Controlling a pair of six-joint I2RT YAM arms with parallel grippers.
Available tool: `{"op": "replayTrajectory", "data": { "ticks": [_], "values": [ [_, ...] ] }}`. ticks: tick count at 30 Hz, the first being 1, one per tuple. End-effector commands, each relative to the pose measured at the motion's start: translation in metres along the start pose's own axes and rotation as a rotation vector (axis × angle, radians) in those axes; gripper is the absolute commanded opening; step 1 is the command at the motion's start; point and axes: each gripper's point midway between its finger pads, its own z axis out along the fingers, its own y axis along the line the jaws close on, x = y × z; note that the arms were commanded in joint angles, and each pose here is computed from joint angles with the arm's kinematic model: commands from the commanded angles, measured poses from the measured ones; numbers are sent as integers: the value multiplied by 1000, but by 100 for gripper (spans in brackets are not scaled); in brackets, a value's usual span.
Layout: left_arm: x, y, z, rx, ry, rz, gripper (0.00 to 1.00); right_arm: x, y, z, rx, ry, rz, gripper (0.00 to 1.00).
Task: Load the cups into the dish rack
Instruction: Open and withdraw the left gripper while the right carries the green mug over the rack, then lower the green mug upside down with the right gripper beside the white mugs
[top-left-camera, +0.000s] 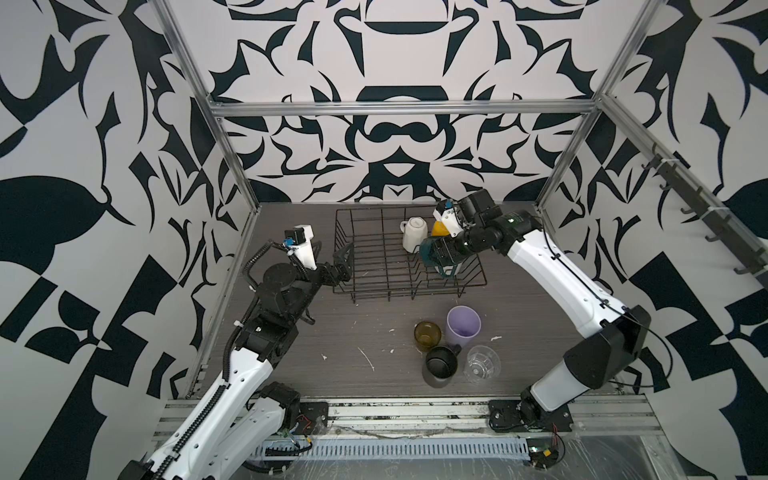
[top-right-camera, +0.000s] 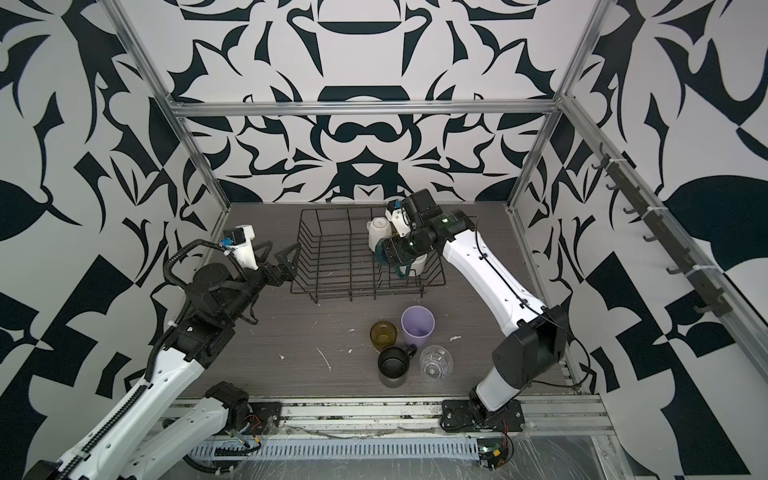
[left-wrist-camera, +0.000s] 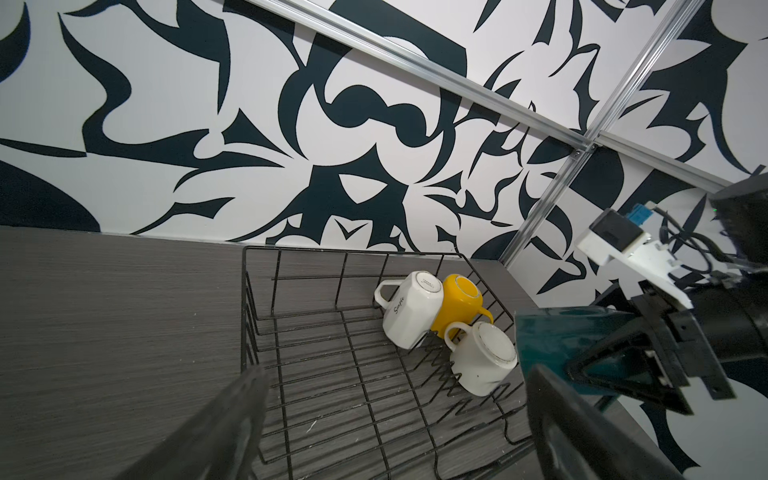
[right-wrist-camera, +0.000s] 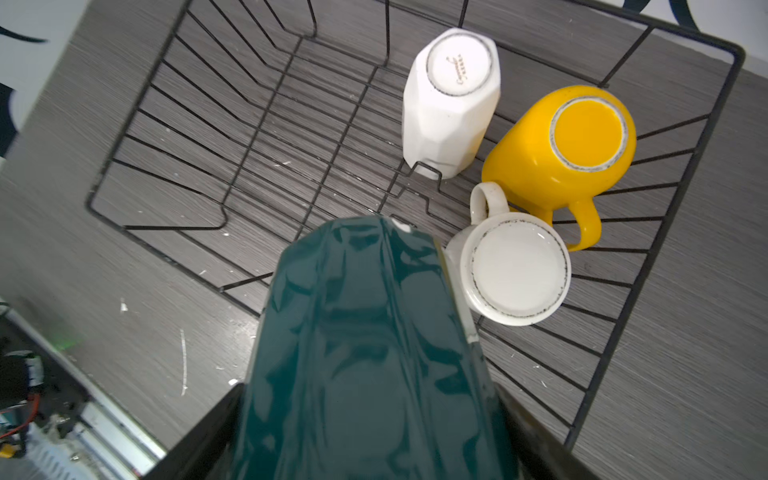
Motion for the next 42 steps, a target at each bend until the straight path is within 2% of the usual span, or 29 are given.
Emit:
{"op": "replayTrajectory", "data": {
  "ticks": [1, 14, 42],
  "values": [
    [-1, 2, -4, -12, -7, 6, 99, -33, -5, -29, 69, -116, -63, 0],
    [2, 8, -16, -37, -18, 5, 99, -39, -14, 6, 164, -28, -138, 0],
    [8, 13, -22, -55, -11, -2, 99, -37, -23, 78, 204, 126, -194, 0]
  ]
}}
